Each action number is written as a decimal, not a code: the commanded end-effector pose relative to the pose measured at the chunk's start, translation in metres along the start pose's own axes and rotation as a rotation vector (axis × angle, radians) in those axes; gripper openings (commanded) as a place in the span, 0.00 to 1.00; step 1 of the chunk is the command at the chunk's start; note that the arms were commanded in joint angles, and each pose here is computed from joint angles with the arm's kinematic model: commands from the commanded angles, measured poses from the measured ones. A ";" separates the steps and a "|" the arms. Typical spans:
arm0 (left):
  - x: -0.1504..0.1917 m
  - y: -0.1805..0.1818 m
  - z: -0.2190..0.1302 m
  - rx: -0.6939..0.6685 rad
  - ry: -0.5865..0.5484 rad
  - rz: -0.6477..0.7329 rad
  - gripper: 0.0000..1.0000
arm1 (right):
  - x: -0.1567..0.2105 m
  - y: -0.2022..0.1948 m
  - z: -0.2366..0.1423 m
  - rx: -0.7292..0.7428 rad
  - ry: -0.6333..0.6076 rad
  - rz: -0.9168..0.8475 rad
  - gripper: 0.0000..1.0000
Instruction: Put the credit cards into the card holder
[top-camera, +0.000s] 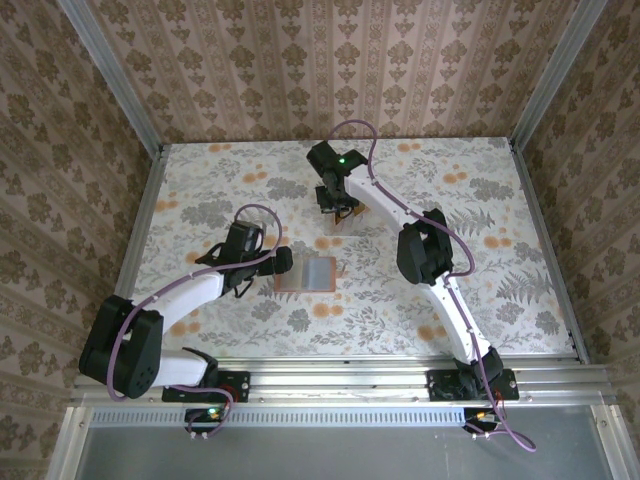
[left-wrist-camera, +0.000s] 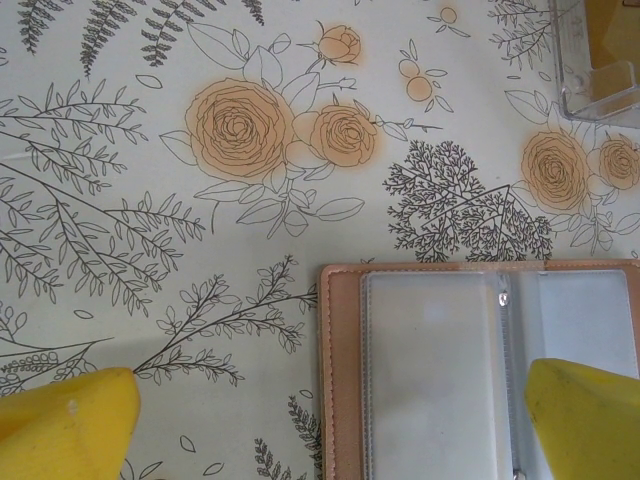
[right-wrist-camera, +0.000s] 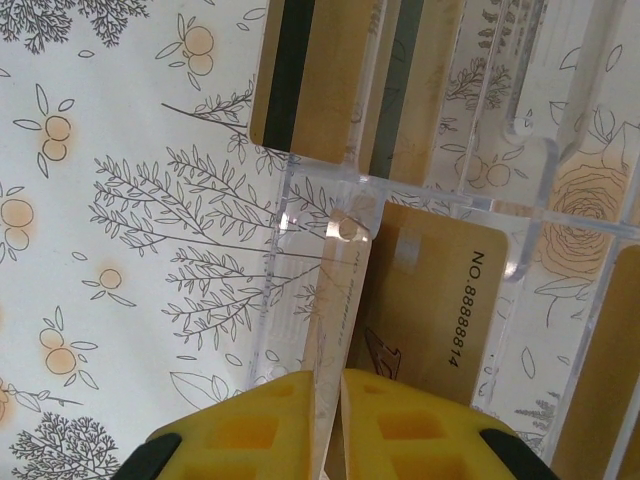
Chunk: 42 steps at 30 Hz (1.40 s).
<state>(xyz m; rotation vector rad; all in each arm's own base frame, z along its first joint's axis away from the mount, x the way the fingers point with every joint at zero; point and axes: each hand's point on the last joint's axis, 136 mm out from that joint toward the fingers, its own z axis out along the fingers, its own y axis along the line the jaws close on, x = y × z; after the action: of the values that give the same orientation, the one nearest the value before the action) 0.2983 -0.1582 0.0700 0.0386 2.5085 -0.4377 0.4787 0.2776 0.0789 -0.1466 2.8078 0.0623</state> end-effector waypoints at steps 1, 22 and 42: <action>-0.002 -0.001 -0.003 0.017 -0.013 -0.003 1.00 | 0.015 0.000 0.018 0.029 0.062 -0.032 0.17; -0.007 0.010 -0.005 -0.001 -0.027 -0.029 1.00 | 0.006 0.006 0.002 -0.010 0.027 -0.023 0.00; -0.004 0.011 -0.003 -0.001 -0.023 -0.034 1.00 | -0.020 0.007 -0.055 -0.051 -0.097 -0.004 0.00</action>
<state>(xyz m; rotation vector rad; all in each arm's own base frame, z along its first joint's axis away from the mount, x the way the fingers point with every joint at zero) 0.3014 -0.1484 0.0688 -0.0004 2.5028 -0.4334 0.4809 0.2811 0.1038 -0.1440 2.7614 0.0989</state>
